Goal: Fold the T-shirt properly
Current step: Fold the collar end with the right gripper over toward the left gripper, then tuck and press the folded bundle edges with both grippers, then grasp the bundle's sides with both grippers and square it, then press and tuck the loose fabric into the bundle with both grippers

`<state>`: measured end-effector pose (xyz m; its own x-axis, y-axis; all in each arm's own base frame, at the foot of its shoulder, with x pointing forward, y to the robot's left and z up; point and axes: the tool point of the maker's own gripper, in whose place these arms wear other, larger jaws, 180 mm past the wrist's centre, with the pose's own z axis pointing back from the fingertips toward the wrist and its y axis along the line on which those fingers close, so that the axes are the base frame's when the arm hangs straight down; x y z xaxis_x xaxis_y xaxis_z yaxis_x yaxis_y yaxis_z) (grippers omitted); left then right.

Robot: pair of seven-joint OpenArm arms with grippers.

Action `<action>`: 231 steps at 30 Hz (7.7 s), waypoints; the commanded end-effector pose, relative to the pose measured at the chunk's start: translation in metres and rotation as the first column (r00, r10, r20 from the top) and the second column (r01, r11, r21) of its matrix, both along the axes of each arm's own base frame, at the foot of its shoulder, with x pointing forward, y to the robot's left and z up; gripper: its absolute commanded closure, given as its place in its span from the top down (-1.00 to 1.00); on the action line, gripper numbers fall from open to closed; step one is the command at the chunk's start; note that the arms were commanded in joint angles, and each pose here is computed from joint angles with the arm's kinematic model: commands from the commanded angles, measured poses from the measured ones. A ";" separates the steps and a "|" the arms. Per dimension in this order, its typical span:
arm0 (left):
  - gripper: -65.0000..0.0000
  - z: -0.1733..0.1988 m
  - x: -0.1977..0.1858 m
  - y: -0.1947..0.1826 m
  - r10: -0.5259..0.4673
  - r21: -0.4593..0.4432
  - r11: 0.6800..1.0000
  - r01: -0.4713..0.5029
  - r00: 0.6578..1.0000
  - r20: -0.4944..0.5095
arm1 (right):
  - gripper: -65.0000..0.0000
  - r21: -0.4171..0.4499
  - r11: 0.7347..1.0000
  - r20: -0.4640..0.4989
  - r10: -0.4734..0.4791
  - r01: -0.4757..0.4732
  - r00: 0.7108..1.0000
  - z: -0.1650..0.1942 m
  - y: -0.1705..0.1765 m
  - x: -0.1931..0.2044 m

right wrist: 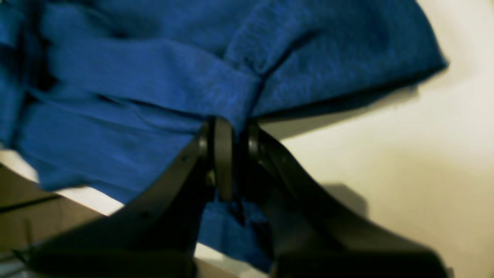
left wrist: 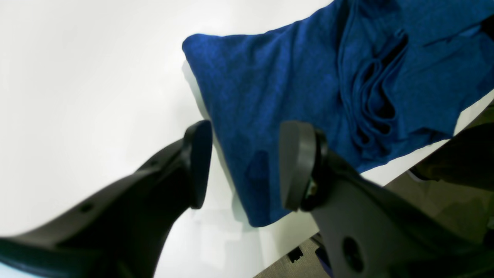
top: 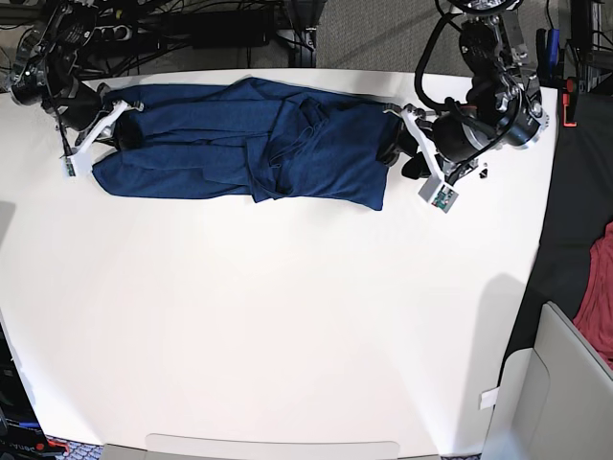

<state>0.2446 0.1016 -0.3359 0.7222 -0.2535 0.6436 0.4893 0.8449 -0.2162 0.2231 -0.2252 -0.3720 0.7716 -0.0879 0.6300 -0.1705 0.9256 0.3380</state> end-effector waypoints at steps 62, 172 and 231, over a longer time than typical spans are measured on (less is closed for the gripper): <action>-0.22 -0.006 -0.016 0.001 0.006 -0.016 1.000 -0.006 1.000 -0.013 | -0.60 0.401 0.710 0.256 0.521 -0.580 0.814 0.059 0.309 0.032; -0.58 -0.043 0.032 -0.053 -0.197 -0.293 0.943 0.157 0.974 -0.113 | -0.76 -0.599 0.625 -0.022 0.612 -0.501 0.791 0.016 0.161 0.035; -0.40 -0.009 0.073 -0.036 0.024 -0.419 0.908 -0.017 1.000 0.010 | -0.76 -0.537 0.781 0.256 0.511 -0.319 0.820 0.065 0.151 0.102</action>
<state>0.3023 0.0662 -0.3669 0.7664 0.0303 0.6416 0.4418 0.7002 -0.5608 0.3175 -0.0759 -0.3220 0.4036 0.5607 0.7230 -0.6045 0.7566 -0.2492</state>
